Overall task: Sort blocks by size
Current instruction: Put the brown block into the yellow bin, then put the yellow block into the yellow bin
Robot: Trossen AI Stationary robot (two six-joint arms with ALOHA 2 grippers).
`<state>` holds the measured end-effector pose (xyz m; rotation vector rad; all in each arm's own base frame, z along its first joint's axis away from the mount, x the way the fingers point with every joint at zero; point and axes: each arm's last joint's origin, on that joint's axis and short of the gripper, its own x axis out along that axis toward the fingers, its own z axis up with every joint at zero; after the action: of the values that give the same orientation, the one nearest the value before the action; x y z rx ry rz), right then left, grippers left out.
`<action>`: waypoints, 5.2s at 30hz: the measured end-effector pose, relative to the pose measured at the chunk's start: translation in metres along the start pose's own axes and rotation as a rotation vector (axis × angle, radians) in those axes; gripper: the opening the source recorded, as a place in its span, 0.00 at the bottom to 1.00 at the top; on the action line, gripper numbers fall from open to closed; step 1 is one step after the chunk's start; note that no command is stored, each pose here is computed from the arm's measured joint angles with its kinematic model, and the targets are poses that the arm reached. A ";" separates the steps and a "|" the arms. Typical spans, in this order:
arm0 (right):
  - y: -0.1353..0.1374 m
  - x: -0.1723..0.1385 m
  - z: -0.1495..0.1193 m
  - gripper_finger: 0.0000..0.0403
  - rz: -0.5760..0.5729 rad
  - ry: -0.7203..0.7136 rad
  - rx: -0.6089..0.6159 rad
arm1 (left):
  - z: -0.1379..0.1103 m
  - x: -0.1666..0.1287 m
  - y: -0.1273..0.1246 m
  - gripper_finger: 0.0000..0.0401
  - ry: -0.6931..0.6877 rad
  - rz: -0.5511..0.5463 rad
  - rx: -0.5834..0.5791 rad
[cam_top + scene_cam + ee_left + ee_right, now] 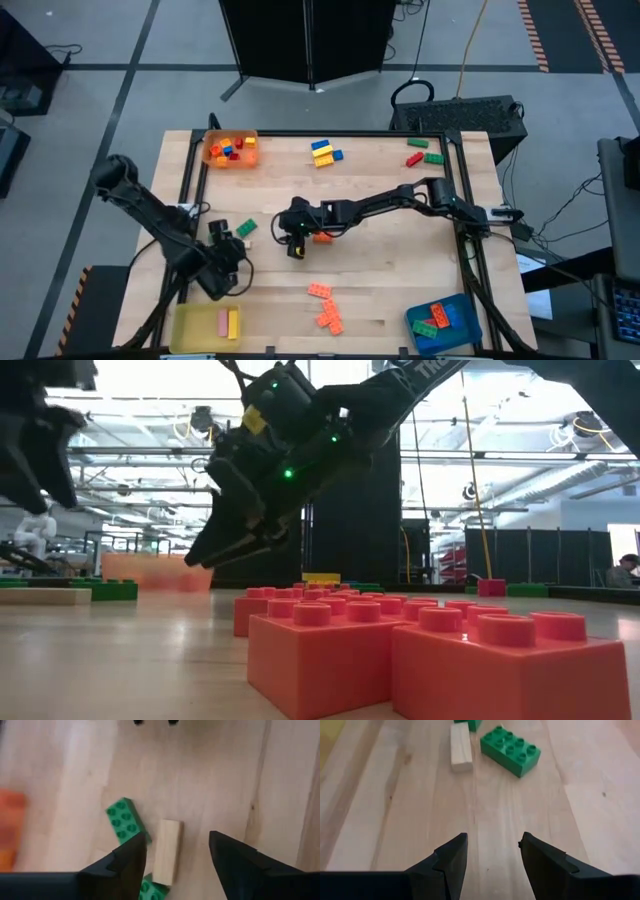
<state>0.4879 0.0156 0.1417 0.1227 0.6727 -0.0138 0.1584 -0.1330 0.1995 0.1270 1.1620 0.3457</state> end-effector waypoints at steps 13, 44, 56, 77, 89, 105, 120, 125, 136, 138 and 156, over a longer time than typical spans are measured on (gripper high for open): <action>-0.001 0.000 -0.002 0.44 -0.003 0.026 -0.025 | -0.009 0.054 0.017 0.55 0.138 -0.066 0.000; -0.001 0.000 -0.002 0.44 -0.003 0.019 -0.028 | -0.020 0.077 0.026 0.28 0.183 -0.168 -0.001; -0.001 0.000 -0.001 0.44 -0.003 0.013 -0.051 | -0.006 0.041 0.040 0.28 0.189 -0.155 -0.028; -0.001 0.000 -0.002 0.44 -0.004 0.025 -0.067 | 0.013 -0.038 0.008 0.28 0.352 -0.618 -0.026; -0.001 0.000 -0.003 0.44 -0.004 0.027 -0.067 | 0.007 -0.061 -0.020 0.28 0.257 -0.805 -0.033; -0.002 0.000 -0.003 0.44 -0.006 0.032 -0.043 | -0.001 -0.067 -0.059 0.28 0.152 -0.895 0.011; -0.002 0.000 -0.003 0.44 -0.009 0.031 -0.016 | -0.007 -0.046 -0.069 0.28 0.228 -0.767 0.035; -0.002 0.000 -0.003 0.44 -0.008 0.032 -0.016 | -0.004 -0.040 -0.070 0.31 0.195 -0.717 0.012; -0.002 0.000 -0.003 0.44 -0.008 0.032 -0.016 | -0.008 -0.030 -0.080 0.42 0.327 -0.742 0.050; -0.002 0.000 -0.003 0.44 -0.008 0.032 -0.016 | -0.009 -0.028 -0.081 0.42 0.333 -0.737 0.052; -0.028 -0.003 -0.002 0.44 -0.096 0.070 -0.040 | 0.005 -0.036 -0.047 0.42 0.327 -0.779 0.153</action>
<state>0.4822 -0.0123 0.1388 0.0521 0.7482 -0.0884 0.1595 -0.1886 0.2196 -0.2581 1.4626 -0.4276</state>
